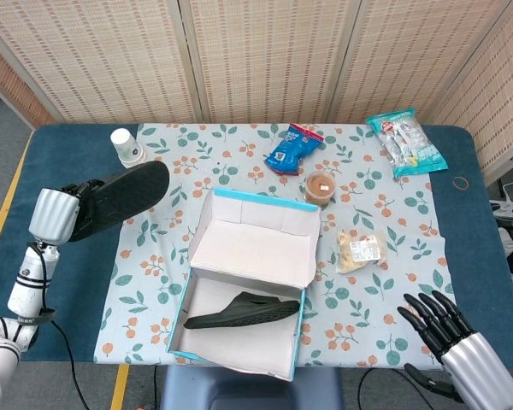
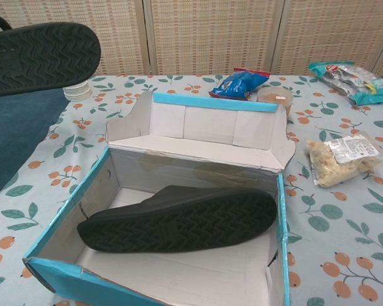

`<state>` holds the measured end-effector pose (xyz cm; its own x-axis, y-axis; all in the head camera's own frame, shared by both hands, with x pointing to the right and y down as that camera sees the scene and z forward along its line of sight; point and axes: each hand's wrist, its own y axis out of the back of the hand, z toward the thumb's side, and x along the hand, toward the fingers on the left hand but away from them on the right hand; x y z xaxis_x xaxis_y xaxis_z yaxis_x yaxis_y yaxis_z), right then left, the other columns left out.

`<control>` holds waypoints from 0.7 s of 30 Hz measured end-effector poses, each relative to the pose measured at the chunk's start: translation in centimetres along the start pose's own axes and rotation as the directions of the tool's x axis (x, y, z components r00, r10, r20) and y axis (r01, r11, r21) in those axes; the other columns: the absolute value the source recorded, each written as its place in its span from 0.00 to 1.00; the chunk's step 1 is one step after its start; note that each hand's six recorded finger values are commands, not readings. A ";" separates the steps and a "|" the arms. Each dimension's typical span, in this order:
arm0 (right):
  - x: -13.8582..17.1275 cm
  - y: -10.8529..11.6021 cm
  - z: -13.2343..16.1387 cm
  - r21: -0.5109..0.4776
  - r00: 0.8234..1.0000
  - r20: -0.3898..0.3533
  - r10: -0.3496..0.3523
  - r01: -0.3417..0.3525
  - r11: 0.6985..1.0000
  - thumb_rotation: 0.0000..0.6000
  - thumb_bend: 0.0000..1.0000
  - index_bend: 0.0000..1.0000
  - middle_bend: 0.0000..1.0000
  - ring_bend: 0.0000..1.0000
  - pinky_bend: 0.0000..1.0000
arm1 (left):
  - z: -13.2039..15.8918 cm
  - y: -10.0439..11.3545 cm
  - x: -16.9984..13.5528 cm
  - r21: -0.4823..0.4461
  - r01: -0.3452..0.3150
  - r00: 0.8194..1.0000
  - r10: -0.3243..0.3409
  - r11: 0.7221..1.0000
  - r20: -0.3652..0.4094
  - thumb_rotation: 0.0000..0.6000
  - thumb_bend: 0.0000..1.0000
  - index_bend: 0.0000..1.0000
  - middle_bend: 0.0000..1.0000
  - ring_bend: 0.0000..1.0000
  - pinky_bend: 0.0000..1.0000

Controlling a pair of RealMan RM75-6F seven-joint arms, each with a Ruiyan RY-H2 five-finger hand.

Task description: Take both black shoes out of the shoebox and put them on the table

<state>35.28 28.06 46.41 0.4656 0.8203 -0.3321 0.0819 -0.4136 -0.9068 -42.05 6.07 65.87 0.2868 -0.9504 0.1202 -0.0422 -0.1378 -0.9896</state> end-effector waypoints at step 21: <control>0.1 -1.5 -0.6 0.004 0.998 0.021 0.066 -0.066 0.998 0.86 0.17 0.00 0.00 0.00 0.00 | -1.5 -6.8 -3.0 -0.236 0.267 0.950 -0.296 0.934 -0.096 1.00 0.48 0.07 0.06 0.05 0.23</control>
<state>35.74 28.48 47.89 0.4512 0.7994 -0.3968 0.0470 -0.4653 -0.8839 -44.02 9.46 72.38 0.1931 -0.8894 0.4144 -0.1892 -0.4482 -0.8737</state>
